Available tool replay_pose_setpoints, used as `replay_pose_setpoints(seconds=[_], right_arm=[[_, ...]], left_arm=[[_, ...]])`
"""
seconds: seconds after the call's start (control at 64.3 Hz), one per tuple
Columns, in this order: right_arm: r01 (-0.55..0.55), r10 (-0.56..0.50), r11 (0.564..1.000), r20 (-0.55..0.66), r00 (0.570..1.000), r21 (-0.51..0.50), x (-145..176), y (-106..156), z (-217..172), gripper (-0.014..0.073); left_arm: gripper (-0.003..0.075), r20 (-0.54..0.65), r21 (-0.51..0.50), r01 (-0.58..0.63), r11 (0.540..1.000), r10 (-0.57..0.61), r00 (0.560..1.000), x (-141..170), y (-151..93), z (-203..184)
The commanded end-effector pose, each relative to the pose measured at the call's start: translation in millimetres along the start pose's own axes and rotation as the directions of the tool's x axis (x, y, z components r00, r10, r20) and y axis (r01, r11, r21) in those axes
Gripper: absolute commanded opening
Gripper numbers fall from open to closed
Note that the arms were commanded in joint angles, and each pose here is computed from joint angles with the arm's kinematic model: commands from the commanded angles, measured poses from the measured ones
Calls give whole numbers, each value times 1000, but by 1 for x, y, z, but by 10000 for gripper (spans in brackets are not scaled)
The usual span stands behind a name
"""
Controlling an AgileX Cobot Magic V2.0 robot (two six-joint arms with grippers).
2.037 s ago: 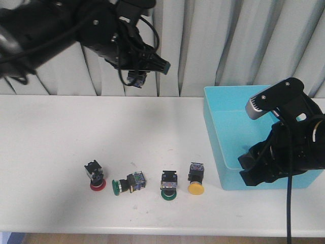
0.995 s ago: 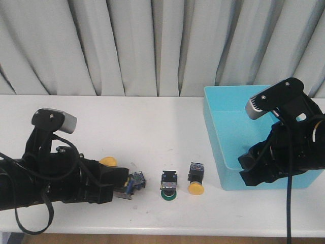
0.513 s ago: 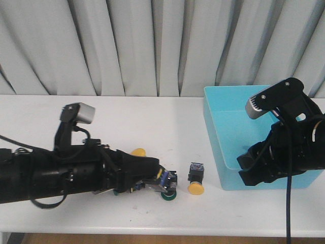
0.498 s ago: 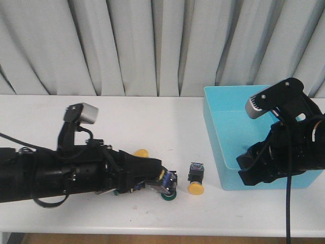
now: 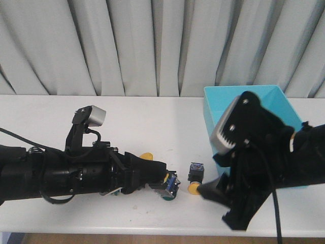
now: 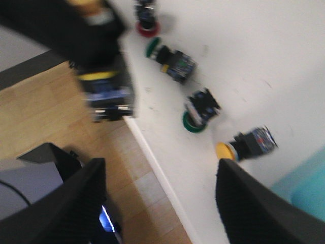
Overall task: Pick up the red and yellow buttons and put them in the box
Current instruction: 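Grasp the yellow button's base with the right gripper from the left gripper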
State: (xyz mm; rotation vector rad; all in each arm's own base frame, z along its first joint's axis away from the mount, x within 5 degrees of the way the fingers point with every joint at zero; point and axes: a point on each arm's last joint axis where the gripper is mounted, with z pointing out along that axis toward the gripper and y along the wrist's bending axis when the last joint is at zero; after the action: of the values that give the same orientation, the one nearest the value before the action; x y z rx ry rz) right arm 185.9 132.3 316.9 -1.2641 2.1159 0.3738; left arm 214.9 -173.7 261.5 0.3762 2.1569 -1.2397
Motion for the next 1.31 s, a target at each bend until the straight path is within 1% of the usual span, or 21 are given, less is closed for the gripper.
replay_pose_setpoints(seconds=[0.0, 0.078, 0.187, 0.373, 0.467, 0.56, 0.747, 0.793, 0.902, 1.058, 1.166, 1.291], right_arm=[[93, -95, 995, 87, 992, 31, -15, 8, -8, 566], [155, -157, 987, 92, 983, 29, -19, 12, -1, 594], [215, -215, 977, 91, 972, 17, -24, 16, 13, 594], [208, -209, 978, 85, 974, 20, -27, 8, 37, 594], [225, -223, 974, 112, 968, -7, -30, 9, 46, 594], [269, -262, 963, 150, 953, -27, -33, 10, 55, 594], [286, -276, 958, 191, 942, -25, -37, 8, 67, 570], [284, -275, 958, 190, 943, -27, -37, 8, 68, 552], [295, -284, 955, 180, 942, -32, -36, 8, 69, 475], [304, -293, 952, 171, 941, -41, -35, 8, 69, 333], [305, -293, 951, 170, 941, -44, -35, 9, 69, 249], [307, -295, 951, 168, 941, -50, -34, 9, 69, 204]], left_arm=[[157, 72, 40, 88, 995, -91, 993, -14, -12, -6], [157, 79, 28, 115, 993, -117, 990, -15, -10, -6], [157, 79, 27, 115, 993, -117, 990, -15, -10, -6], [157, 79, 27, 115, 993, -117, 990, -15, -10, -6], [157, 79, 27, 115, 993, -117, 990, -15, -10, -6], [157, 78, 28, 115, 993, -117, 990, -15, -10, -6], [157, 78, 28, 115, 993, -117, 990, -15, -10, -6], [157, 78, 28, 115, 993, -117, 990, -15, -10, -6], [157, 78, 28, 114, 993, -116, 990, -15, -10, -6], [157, 78, 28, 114, 993, -116, 990, -15, -10, -6], [157, 78, 28, 114, 993, -116, 990, -15, -10, -6], [157, 78, 29, 114, 993, -116, 990, -15, -10, -6]])
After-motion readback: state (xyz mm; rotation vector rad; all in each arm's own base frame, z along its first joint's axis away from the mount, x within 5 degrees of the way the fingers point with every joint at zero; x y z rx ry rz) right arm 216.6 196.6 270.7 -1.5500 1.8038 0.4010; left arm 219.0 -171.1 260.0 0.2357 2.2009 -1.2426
